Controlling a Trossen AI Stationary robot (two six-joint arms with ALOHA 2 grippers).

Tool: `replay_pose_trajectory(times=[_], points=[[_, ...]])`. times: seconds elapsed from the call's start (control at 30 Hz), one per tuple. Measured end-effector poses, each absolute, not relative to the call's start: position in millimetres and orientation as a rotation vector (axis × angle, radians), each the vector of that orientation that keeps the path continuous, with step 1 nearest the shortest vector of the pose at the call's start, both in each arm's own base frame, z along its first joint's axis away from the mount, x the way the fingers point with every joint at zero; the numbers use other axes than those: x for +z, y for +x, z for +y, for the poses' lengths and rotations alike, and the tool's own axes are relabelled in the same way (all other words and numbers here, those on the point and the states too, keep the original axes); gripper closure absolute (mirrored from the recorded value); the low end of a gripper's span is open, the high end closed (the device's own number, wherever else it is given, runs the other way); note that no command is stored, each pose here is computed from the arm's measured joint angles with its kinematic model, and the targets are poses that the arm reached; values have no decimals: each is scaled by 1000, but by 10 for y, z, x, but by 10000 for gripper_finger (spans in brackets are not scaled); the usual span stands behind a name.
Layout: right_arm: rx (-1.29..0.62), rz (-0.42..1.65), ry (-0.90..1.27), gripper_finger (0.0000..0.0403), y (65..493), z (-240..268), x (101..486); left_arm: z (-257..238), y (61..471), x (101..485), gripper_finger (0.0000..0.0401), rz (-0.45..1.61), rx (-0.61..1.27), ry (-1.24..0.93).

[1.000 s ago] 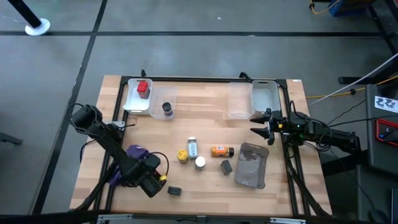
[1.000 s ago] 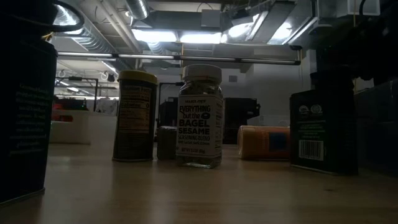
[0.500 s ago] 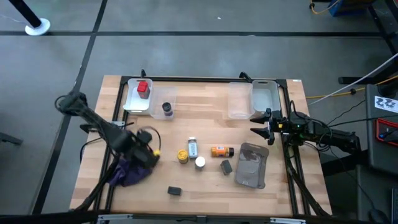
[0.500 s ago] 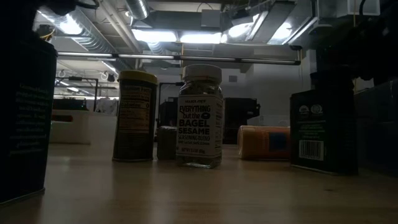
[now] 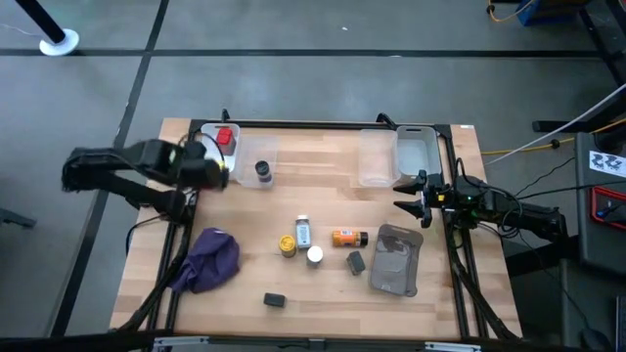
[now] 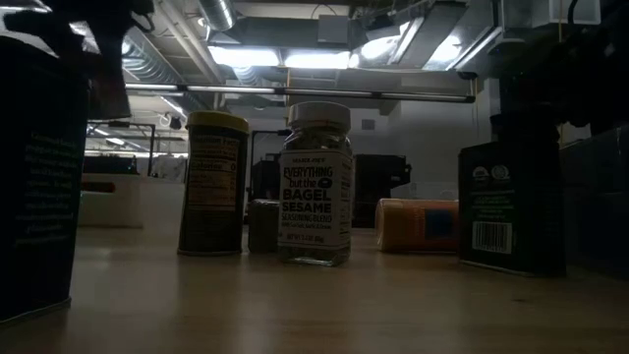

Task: Sort spices by type
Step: Put the red seasoning can into the white bin

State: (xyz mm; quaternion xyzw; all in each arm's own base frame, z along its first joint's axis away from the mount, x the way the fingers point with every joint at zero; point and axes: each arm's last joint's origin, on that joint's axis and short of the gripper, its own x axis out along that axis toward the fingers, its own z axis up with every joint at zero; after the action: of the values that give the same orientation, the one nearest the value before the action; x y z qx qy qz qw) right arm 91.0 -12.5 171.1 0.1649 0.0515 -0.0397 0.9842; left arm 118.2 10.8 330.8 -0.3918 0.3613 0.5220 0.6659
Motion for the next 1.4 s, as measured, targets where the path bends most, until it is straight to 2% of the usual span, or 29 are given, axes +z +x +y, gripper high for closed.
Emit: replay_pose_trajectory(times=[0.17, 0.33, 0.57, 0.7, 0.9, 1.1, 1.27, 1.4], points=[[-85, 103, 322, 143, 909, -126, 1711, 398, 1164, 3319, 199, 785, 1290, -823], [-88, 103, 322, 143, 909, -127, 1710, 745, 1336, 3274, 199, 795, 1319, -746], [-89, 103, 321, 143, 909, -127, 1710, 1149, 1438, 3024, 199, 1044, 1382, -797], [-89, 103, 321, 143, 909, -127, 1710, 1289, 1464, 2943, 199, 1070, 1429, -820], [-89, 103, 321, 143, 909, -128, 1710, 1415, 1524, 2843, 199, 1062, 1446, -833], [-90, 103, 321, 143, 909, -128, 1710, 1409, 1542, 2529, 199, 1161, 1433, -901], [-90, 103, 320, 143, 909, -128, 1710, 1433, 1583, 2282, 199, 1090, 1402, -951], [-90, 103, 320, 143, 909, -128, 1710, 1454, 1572, 2230, 198, 1090, 1377, -958]])
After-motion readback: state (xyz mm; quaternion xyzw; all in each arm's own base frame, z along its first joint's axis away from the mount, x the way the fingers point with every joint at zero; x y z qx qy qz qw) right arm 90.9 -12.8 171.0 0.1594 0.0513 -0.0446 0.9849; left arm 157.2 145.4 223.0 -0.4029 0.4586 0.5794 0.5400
